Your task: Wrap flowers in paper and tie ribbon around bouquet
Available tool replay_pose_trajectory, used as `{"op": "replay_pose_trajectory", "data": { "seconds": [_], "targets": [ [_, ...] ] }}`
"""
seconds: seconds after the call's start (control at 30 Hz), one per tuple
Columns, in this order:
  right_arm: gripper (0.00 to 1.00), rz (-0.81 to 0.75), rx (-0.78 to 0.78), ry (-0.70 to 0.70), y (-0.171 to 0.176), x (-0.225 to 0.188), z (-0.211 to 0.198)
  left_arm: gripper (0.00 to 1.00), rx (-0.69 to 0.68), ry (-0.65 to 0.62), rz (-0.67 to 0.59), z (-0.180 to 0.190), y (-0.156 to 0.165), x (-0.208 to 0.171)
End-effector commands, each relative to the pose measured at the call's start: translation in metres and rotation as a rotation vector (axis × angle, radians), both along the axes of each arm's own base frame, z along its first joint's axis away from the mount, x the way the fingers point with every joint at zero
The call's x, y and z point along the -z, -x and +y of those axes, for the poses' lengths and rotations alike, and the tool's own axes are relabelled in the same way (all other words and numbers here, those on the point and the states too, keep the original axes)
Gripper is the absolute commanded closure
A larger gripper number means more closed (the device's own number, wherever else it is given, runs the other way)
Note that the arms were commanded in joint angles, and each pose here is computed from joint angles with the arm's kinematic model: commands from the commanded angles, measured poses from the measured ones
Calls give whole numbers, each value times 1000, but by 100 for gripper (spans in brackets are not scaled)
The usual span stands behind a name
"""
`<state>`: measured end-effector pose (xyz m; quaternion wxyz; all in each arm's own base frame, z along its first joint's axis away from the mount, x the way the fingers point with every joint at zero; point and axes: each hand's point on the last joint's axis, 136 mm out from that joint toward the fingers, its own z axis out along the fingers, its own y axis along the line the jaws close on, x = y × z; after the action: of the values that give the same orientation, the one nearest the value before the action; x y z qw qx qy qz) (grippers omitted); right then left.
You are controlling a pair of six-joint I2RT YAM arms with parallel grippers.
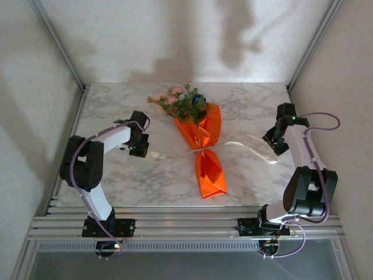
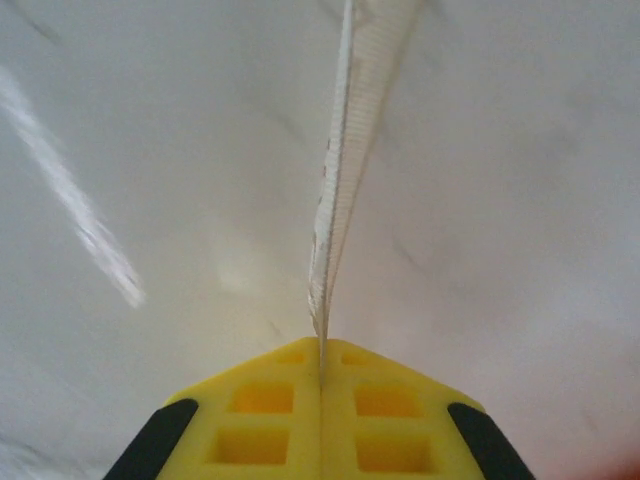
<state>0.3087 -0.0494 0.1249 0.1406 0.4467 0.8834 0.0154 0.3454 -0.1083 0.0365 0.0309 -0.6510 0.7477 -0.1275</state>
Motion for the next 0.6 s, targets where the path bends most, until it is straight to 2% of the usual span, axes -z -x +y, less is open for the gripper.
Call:
{"op": "replay_pose_trajectory", "data": {
  "seconds": [0.0, 0.1, 0.27, 0.4, 0.5, 0.57],
  "targets": [
    [50, 102, 26, -24, 18, 25, -17, 100, 57, 150, -272, -38, -26, -77],
    [50, 126, 67, -73, 20, 37, -28, 100, 190, 333, -436, -96, -33, -133],
    [50, 161, 54, -105, 9, 44, -30, 100, 385, 490, -577, -169, -29, -205],
    [50, 152, 70, -124, 7, 45, -28, 100, 454, 527, -632, -190, -32, -235],
    [51, 128, 51, -147, 5, 40, -19, 100, 486, 523, -625, -194, -33, -234],
    [51, 66, -17, -147, -5, 28, 0, 100, 486, 530, -628, -195, -32, -235]
  ]
}}
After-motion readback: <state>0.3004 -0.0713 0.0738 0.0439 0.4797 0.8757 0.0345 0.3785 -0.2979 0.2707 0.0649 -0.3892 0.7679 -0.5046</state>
